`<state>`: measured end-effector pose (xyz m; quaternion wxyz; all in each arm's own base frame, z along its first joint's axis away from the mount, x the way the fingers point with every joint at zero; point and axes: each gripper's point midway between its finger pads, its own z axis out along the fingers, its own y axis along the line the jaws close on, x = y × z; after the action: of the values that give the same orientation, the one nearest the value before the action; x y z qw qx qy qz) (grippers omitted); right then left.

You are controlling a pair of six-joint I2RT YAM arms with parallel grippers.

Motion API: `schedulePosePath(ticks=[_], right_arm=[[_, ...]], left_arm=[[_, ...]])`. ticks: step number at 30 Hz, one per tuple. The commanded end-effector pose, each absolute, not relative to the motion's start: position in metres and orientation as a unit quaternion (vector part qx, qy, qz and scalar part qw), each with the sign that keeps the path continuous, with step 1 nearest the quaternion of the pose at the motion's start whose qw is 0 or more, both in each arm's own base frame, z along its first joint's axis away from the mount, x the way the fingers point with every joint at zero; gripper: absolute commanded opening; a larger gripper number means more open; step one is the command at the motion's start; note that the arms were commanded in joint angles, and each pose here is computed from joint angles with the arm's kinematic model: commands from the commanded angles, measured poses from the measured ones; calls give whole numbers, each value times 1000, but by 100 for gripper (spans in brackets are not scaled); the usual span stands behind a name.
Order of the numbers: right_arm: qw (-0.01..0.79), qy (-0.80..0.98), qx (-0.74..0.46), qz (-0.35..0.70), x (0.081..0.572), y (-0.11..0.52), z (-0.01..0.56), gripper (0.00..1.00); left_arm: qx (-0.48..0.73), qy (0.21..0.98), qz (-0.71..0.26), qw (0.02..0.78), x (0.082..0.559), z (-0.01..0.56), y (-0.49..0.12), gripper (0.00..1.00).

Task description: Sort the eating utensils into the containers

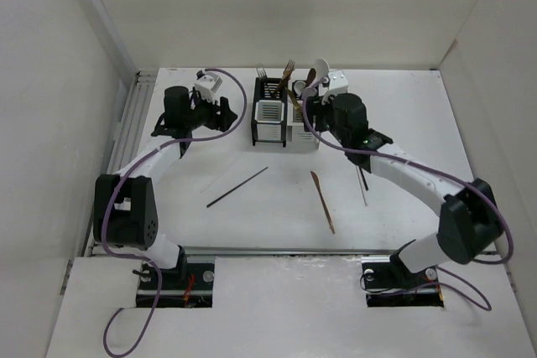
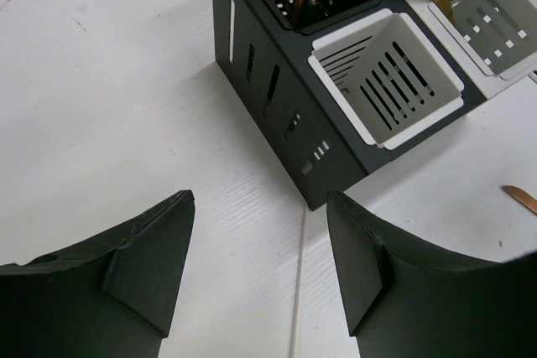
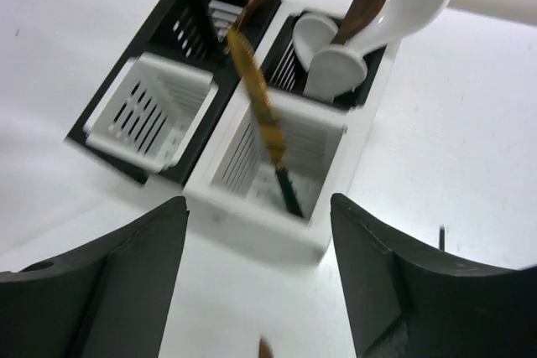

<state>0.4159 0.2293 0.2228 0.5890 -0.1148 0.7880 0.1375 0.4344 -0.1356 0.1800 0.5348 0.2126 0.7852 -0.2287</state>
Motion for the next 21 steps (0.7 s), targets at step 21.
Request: schedulePosePath(ticks=[21], right_arm=[[192, 973, -123, 32, 208, 204, 26, 70]], left_arm=[[244, 775, -175, 556, 342, 192, -168, 62]])
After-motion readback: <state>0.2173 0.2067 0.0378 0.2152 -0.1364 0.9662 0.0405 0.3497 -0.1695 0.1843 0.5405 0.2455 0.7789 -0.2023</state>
